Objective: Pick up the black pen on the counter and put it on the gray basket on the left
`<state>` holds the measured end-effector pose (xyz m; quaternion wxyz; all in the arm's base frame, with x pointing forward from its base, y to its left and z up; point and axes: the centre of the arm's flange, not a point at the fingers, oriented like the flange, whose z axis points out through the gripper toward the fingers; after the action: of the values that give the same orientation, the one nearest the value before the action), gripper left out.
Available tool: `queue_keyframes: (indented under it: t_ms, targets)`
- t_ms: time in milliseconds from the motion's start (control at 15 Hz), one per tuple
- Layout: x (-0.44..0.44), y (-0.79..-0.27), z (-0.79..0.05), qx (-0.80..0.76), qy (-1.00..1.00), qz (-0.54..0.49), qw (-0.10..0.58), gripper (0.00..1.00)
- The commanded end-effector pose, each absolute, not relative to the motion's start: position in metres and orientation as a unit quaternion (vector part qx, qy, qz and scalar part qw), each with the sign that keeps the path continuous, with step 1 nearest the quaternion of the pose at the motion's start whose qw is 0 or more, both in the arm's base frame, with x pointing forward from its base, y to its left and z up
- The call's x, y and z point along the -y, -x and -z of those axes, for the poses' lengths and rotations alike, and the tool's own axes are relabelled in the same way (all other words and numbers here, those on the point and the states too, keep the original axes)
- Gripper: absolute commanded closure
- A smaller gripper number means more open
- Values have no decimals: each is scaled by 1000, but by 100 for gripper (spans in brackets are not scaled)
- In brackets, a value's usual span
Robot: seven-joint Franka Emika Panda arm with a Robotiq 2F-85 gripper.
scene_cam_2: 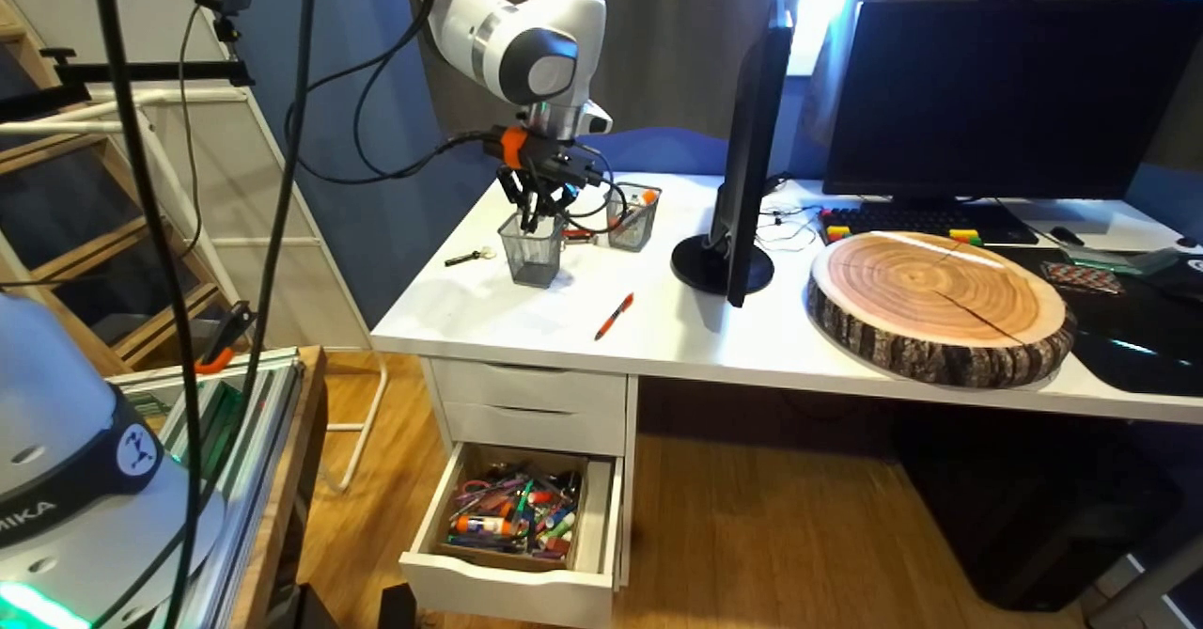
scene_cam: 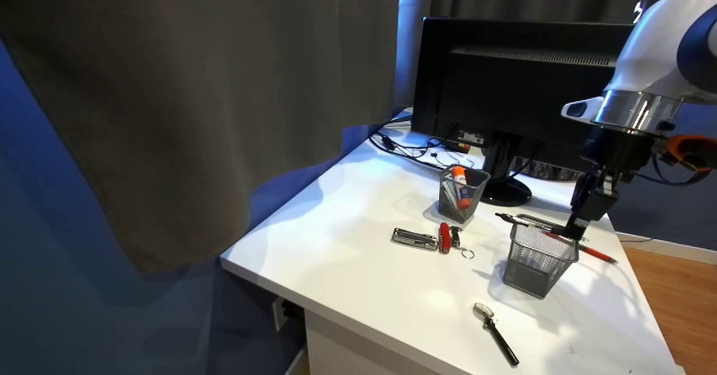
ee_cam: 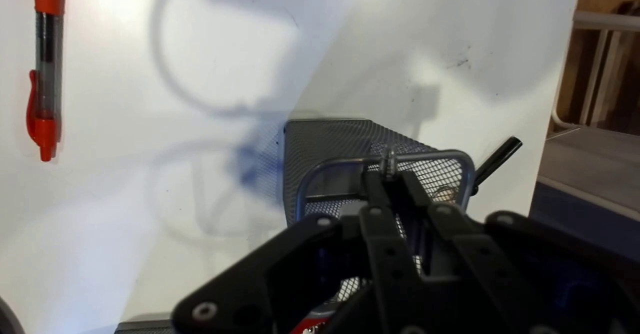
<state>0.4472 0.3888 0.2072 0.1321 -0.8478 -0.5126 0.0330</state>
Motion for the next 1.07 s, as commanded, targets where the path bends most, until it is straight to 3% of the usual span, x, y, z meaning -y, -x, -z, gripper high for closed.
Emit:
queue_keyframes:
  t_ms: [0,733,800,867,1000]
  targets:
    - [-376,-434,-215,497,856,-22,140,97]
    - [-373,-434,-211,485,862,-22,145,97]
    - [-373,-434,-210,478,866,-21,145,63]
    - [-373,-434,-211,480,865,-22,145,62]
    - [-371,-433,-215,480,867,-19,136,49]
